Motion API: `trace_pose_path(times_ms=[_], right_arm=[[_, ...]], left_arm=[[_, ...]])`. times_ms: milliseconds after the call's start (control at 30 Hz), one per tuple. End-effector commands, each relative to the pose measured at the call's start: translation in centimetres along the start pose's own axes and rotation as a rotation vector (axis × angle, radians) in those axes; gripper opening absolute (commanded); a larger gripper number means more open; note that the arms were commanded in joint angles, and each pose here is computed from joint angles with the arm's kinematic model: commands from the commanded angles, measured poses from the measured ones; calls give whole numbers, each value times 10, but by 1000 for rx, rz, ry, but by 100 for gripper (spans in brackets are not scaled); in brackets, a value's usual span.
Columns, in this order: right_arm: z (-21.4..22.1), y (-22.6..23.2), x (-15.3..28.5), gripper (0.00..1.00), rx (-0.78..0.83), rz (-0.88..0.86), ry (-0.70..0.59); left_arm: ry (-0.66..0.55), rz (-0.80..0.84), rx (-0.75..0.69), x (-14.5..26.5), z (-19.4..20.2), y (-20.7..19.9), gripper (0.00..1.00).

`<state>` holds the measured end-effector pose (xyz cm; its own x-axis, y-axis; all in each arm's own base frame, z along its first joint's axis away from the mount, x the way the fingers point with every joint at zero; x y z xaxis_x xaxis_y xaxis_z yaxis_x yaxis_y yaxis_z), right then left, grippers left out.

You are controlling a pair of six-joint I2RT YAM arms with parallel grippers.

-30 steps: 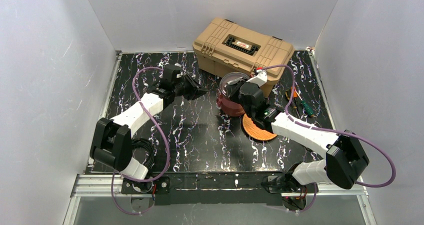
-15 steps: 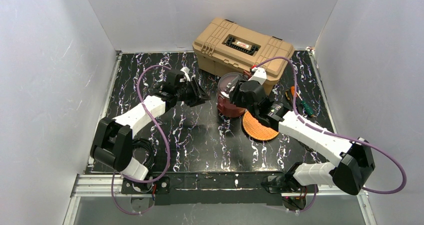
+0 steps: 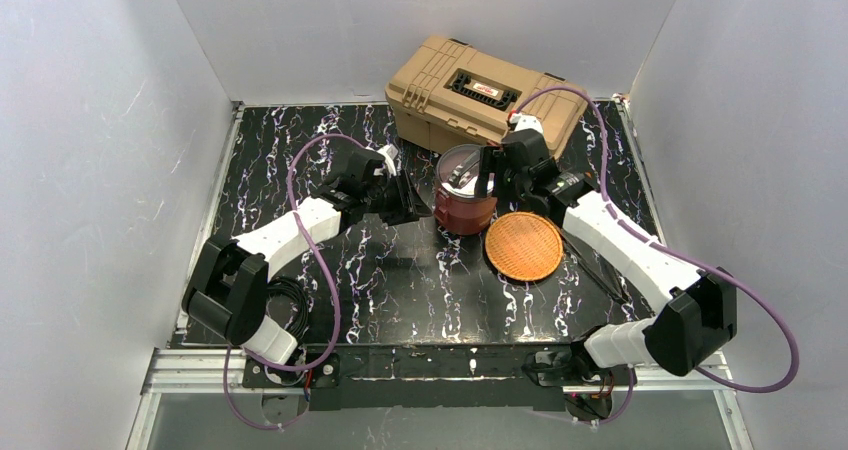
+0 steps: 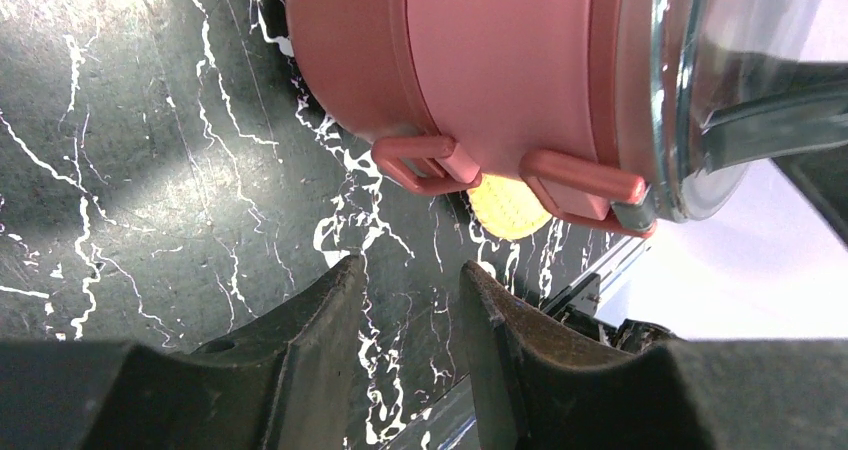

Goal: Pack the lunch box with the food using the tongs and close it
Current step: Close the fastener on the packing box.

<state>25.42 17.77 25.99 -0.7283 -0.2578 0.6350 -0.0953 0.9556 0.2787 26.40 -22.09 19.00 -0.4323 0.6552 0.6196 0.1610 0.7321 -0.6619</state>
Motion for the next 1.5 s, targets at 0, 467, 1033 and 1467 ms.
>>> trace_pose_path(times_ms=[0, 467, 1033, 1467], right_arm=[[-29, 11, 17, 86, 69, -175, -19], [-73, 14, 15, 93, 148, -267, -94], [-74, 24, -17, 83, 303, -385, -91], [-54, 16, -48, 75, 336, -357, -20]], left_arm=[[13, -15, -34, 2, 9, 3, 39], [39, -8, -20, -1, 26, 16, 39], [58, 23, -24, -16, 25, 15, 34], [84, 14, -10, -28, 26, 14, 31]])
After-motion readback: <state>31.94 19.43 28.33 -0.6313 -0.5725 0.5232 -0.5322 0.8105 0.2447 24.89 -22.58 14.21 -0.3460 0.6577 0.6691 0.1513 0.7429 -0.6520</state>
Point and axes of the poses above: each gripper's point midway between its finger pads, its own x axis back along the fingers, its own y axis along the line the jaws close on, z = x × y, the point moved 9 cm from there along x, back along the fingers, and after that the axes turned 4 degrees about -x, right-handed, at the moved point
